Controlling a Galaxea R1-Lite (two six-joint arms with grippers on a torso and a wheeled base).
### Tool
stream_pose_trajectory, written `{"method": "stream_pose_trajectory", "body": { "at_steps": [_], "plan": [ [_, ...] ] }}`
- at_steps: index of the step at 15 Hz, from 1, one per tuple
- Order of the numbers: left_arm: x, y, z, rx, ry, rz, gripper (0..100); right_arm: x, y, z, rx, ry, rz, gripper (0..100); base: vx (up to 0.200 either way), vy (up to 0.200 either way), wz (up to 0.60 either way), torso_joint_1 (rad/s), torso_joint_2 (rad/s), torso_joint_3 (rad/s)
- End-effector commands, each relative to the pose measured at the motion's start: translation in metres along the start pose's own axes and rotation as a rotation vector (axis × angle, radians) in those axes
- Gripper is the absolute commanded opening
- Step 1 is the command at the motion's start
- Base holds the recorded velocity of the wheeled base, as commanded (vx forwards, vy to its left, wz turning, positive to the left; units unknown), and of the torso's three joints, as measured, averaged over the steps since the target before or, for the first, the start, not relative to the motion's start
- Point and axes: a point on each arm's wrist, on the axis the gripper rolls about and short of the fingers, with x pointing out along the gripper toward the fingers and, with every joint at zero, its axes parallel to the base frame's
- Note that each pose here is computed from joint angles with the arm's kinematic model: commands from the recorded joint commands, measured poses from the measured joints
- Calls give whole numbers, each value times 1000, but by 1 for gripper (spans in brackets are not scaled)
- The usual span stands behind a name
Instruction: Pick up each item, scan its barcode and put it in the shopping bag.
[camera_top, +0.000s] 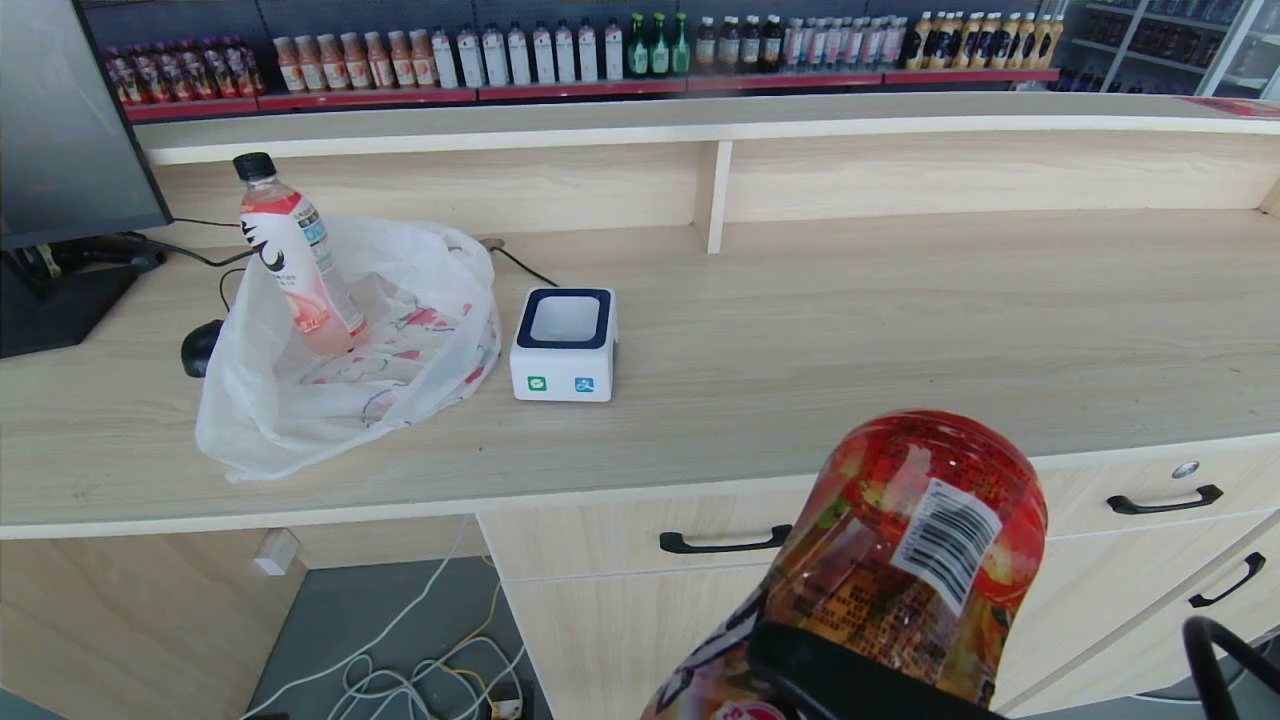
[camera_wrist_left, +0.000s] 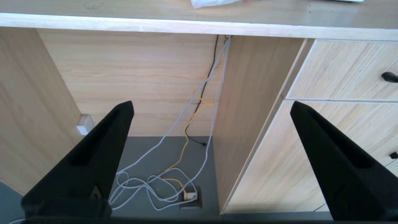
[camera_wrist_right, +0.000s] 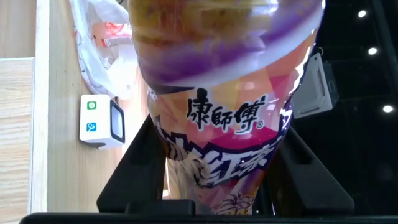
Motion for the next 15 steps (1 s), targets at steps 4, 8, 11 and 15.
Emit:
{"method": "stream_pose_trajectory", "body": {
  "at_steps": [4,8,11,15],
  "plan": [
    [0,0,0,0,1,0,100,-1,-1,0,2,0,-3,0,0,0,0,0,0,0],
    [0,0,0,0,0,0,100,0,0,0,30,-1,-1,0,0,0,0,0,0,0],
    [0,0,0,0,0,0,100,-4,4,0,152,-6,19,0,0,0,0,0,0,0],
    [0,0,0,0,1,0,100,-13,11,-1,368,-4,60,0,0,0,0,0,0,0]
  ]
}}
